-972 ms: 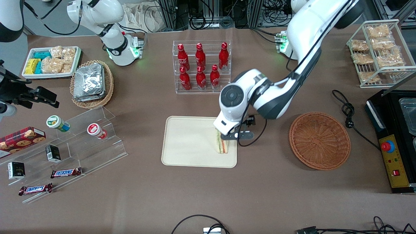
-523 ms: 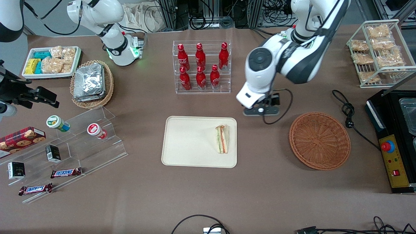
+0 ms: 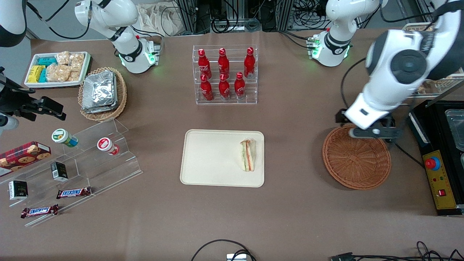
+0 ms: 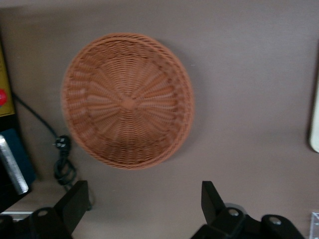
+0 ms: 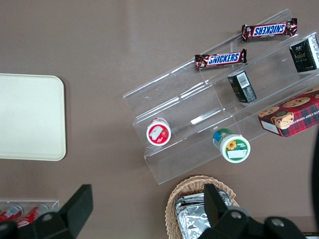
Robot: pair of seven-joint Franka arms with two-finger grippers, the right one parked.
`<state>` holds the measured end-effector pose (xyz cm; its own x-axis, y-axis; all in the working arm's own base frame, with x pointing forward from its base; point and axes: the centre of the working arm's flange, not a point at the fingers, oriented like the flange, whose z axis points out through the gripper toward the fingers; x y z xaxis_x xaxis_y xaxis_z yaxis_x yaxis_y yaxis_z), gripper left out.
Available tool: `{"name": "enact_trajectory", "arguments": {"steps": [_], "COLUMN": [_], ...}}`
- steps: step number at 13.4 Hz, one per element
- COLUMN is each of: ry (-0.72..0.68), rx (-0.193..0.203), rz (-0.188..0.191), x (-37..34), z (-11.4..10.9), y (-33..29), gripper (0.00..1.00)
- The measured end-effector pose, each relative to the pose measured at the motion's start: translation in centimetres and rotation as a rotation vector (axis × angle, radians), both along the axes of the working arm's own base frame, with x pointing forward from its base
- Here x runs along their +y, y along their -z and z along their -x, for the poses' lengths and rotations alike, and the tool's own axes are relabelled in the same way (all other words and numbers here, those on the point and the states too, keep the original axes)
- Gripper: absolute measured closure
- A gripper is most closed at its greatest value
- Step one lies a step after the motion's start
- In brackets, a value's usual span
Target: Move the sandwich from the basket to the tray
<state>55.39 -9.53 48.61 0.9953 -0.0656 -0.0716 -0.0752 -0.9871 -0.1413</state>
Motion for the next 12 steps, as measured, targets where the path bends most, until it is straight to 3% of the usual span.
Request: {"name": "enact_trajectory", "arguments": {"steps": [4,12], "ry": [-0.010,-0.009], "rx": [0.030,0.018], "rz": [0.034,0.072], "x": [4.4,10.1], "z": [-0.5,-1.2], "y": [-0.9,-2.0], "gripper": [0.00,0.00]}}
